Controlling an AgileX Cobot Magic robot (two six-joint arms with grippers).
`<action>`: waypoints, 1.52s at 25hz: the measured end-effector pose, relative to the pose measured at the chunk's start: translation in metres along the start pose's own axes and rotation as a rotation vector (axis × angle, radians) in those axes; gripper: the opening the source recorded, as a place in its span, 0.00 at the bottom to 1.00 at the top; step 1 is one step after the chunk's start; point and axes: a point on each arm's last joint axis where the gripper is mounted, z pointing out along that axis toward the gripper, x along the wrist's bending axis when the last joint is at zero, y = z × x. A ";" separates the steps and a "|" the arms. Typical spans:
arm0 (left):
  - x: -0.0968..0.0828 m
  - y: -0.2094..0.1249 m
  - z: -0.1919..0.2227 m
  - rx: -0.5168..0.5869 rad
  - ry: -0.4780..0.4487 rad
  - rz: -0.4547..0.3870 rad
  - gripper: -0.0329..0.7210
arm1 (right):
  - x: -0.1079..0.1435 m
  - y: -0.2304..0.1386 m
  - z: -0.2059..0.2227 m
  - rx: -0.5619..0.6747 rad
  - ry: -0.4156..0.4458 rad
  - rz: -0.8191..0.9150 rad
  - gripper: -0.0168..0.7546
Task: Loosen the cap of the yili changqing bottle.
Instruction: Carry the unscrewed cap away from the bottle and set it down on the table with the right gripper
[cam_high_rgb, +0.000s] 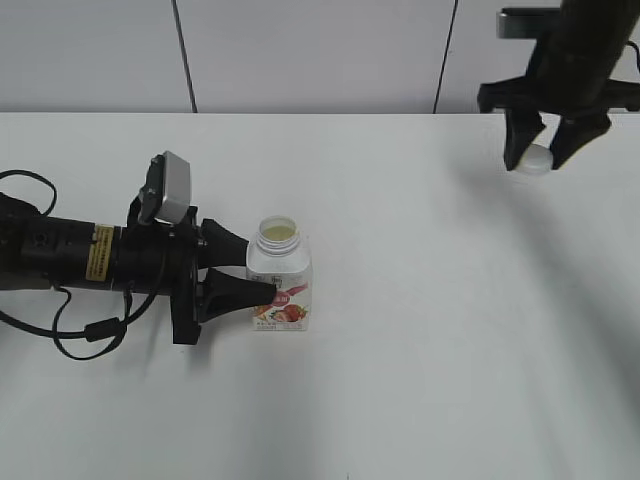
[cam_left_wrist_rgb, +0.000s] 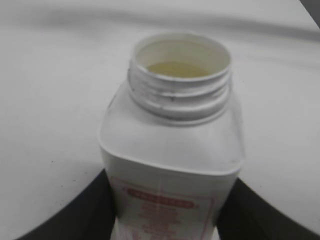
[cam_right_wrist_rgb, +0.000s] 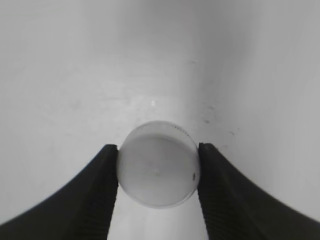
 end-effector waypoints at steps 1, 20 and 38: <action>0.000 0.000 0.000 0.000 -0.001 0.000 0.53 | -0.008 -0.003 0.005 0.021 -0.015 0.010 0.52; 0.000 0.000 0.000 -0.001 -0.002 0.000 0.53 | -0.028 -0.050 0.105 0.020 0.005 0.076 0.52; 0.000 0.000 0.000 0.000 -0.003 0.001 0.53 | -0.023 -0.046 0.099 0.037 0.036 0.045 0.77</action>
